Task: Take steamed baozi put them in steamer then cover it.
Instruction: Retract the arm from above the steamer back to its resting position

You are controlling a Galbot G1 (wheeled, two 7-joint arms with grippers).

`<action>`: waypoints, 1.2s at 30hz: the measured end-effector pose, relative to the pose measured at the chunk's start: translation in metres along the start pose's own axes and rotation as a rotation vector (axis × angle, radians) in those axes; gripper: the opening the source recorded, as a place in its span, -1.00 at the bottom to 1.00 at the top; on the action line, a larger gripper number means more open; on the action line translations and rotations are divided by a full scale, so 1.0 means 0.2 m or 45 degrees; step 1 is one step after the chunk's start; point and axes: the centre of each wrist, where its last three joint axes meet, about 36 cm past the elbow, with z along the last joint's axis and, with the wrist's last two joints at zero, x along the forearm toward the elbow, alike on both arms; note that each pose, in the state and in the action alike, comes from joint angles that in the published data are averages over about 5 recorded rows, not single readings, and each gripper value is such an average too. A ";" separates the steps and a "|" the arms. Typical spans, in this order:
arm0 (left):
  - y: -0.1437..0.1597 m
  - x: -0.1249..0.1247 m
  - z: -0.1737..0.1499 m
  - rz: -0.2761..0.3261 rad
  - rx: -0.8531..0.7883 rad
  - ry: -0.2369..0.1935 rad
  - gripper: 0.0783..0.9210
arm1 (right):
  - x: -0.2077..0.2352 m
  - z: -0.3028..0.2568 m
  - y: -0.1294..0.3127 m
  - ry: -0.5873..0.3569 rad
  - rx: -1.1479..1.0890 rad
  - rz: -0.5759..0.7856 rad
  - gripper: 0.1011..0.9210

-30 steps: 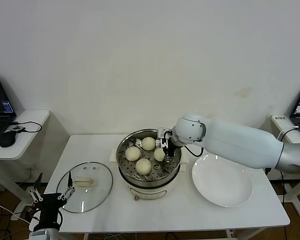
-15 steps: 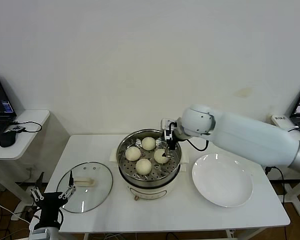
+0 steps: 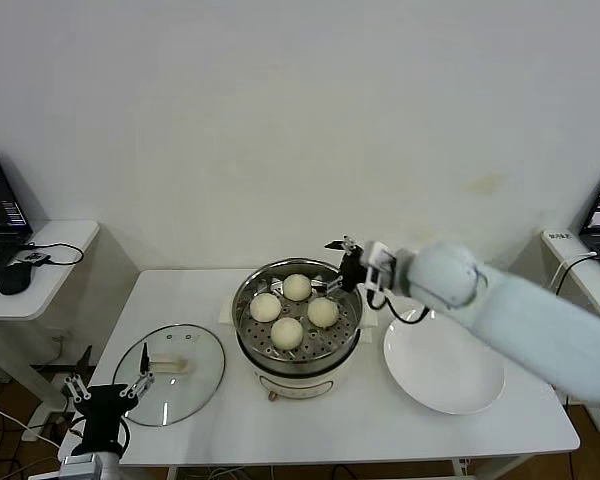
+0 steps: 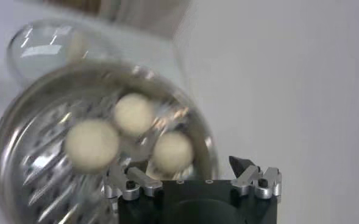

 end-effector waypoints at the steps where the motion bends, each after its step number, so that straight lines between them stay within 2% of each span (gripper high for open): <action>1: 0.00 0.00 0.00 0.000 0.004 0.003 0.77 | 0.01 0.05 0.03 -0.042 -0.028 0.041 0.76; 5: -0.02 0.00 0.02 0.000 0.012 0.018 0.77 | 0.07 0.23 0.14 -0.193 -0.137 0.208 0.76; 9: -0.03 0.00 0.05 0.011 -0.003 0.041 0.77 | 0.15 0.41 0.28 -0.294 -0.251 0.369 0.76; 13: -0.03 0.00 0.08 0.025 -0.068 0.069 0.77 | 0.26 0.58 0.43 -0.324 -0.368 0.517 0.76; 17: -0.01 0.00 0.13 0.043 -0.231 0.071 0.77 | 0.40 0.73 0.59 -0.295 -0.478 0.655 0.76; 23: 0.09 0.01 0.21 0.118 -0.636 0.000 0.77 | 0.61 0.89 0.82 -0.189 -0.582 0.831 0.76; 30: 0.17 0.01 0.31 0.293 -1.131 -0.118 0.77 | 0.77 0.99 0.95 -0.095 -0.618 0.983 0.76; 36: 0.20 -0.04 0.37 0.417 -1.427 -0.181 0.77 | 0.87 1.02 1.01 -0.036 -0.622 1.059 0.76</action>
